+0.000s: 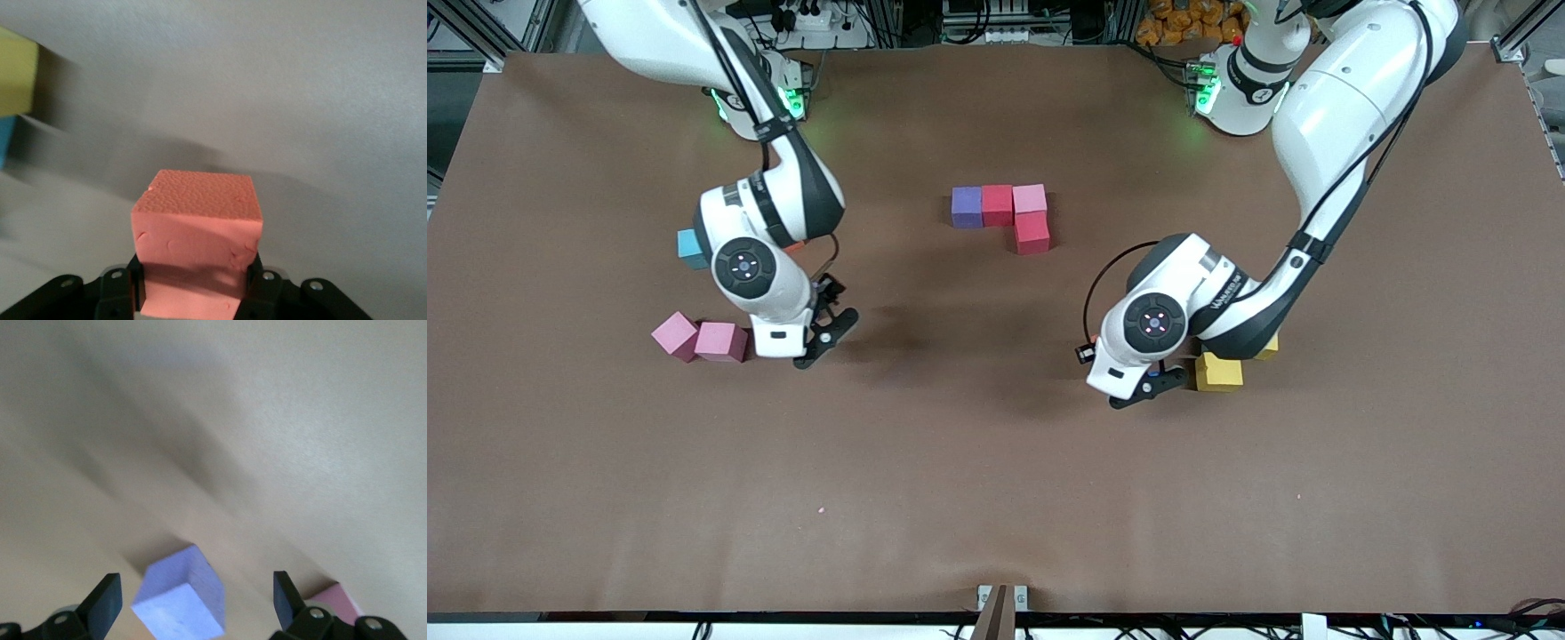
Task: Form number 2 with 11 blocks
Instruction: 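Grasp the violet cube with the right gripper while the left gripper carries orange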
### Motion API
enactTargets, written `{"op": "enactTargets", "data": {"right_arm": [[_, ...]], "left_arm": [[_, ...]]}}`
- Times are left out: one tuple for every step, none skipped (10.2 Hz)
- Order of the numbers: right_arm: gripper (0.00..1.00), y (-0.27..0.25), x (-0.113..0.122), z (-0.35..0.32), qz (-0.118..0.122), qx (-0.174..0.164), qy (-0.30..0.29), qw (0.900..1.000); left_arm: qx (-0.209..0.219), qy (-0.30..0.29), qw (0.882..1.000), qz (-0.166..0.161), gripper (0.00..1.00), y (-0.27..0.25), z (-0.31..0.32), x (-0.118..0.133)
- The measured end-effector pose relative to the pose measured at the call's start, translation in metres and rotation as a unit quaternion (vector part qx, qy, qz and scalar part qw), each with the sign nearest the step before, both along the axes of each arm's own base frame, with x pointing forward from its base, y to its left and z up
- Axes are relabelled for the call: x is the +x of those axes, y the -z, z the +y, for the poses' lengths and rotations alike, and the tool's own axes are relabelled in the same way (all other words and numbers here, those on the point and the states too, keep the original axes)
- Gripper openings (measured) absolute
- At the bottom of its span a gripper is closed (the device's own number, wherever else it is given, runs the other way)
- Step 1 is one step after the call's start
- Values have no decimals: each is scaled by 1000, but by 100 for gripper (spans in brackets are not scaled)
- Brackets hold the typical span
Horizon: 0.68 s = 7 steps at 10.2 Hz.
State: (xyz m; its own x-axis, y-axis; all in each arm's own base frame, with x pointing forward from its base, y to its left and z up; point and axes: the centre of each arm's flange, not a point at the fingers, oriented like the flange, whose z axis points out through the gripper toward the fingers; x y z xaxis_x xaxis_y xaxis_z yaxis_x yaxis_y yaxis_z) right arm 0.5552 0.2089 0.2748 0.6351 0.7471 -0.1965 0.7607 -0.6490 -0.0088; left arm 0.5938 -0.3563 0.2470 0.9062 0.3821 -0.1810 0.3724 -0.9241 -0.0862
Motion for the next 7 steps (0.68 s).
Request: {"op": "enactTargets", "data": {"right_arm": [[100, 2, -7, 0, -12, -3, -21, 1000], [100, 8, -18, -1, -21, -3, -45, 999], [100, 15, -26, -4, -23, 0, -78, 997], [100, 20, -29, -13, -19, 4, -111, 994], [100, 23, -26, -29, -13, 9, -137, 990], [100, 26, -23, -46, -11, 14, -160, 987], [100, 31, -24, -57, -13, 19, -175, 984]], "left_arm": [[-2, -10, 1000, -2, 56, 8, -5, -7], [-4, -18, 1000, -1, 56, 15, -8, -14], [-9, -30, 1000, 0, 56, 20, -15, -23], [-12, -36, 999, 5, 56, 22, -25, -35], [-17, -31, 999, 9, 56, 22, -37, -50], [-24, -14, 1000, 3, 56, 21, -49, -66], [-30, 4, 999, -10, 56, 22, -56, -83]]}}
